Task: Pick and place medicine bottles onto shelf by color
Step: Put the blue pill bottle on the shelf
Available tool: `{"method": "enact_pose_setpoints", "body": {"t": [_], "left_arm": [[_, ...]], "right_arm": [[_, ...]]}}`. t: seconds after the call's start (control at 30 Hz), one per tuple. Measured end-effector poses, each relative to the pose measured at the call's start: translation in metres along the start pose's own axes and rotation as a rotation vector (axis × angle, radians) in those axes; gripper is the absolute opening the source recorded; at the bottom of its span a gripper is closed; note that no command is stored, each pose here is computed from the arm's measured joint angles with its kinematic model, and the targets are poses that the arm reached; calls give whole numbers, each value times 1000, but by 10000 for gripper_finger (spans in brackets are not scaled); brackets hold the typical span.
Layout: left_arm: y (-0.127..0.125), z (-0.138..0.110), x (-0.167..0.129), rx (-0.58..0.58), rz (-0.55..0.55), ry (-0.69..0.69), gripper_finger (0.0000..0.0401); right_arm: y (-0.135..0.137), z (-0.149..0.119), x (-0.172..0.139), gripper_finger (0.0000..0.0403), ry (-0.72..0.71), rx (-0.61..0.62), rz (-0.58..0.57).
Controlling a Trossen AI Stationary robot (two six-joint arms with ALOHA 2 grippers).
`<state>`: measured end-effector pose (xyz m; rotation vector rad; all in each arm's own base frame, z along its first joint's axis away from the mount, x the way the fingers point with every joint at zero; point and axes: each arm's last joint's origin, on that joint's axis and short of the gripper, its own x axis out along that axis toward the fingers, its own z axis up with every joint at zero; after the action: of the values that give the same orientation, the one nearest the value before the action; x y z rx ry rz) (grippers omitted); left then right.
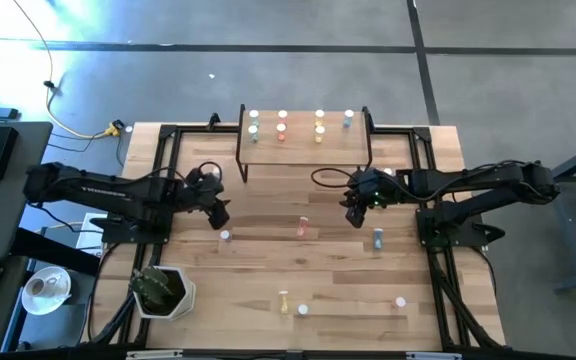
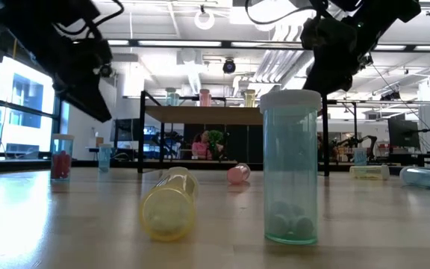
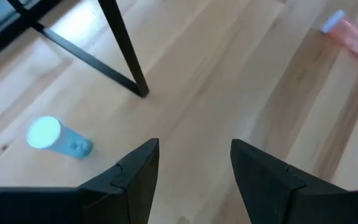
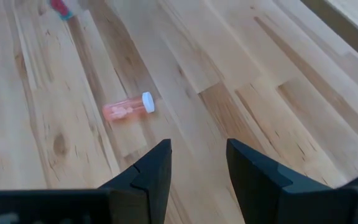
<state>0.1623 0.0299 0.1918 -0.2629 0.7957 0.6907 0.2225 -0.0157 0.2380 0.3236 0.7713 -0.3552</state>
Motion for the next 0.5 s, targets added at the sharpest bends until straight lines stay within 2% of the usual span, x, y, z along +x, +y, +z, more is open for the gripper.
{"method": "enact_pose_setpoints", "body": {"t": [0.13, 0.33, 0.5], "left_arm": [[3, -8, -6, 32, -88, 4, 188], [6, -12, -20, 99, -274, 25, 188], [6, -13, -25, 98, -328, 27, 188]], "right_arm": [[0, 0, 0, 146, -4, 1, 2], [0, 0, 0, 146, -4, 1, 2], [0, 1, 0, 146, -5, 1, 3]]}}
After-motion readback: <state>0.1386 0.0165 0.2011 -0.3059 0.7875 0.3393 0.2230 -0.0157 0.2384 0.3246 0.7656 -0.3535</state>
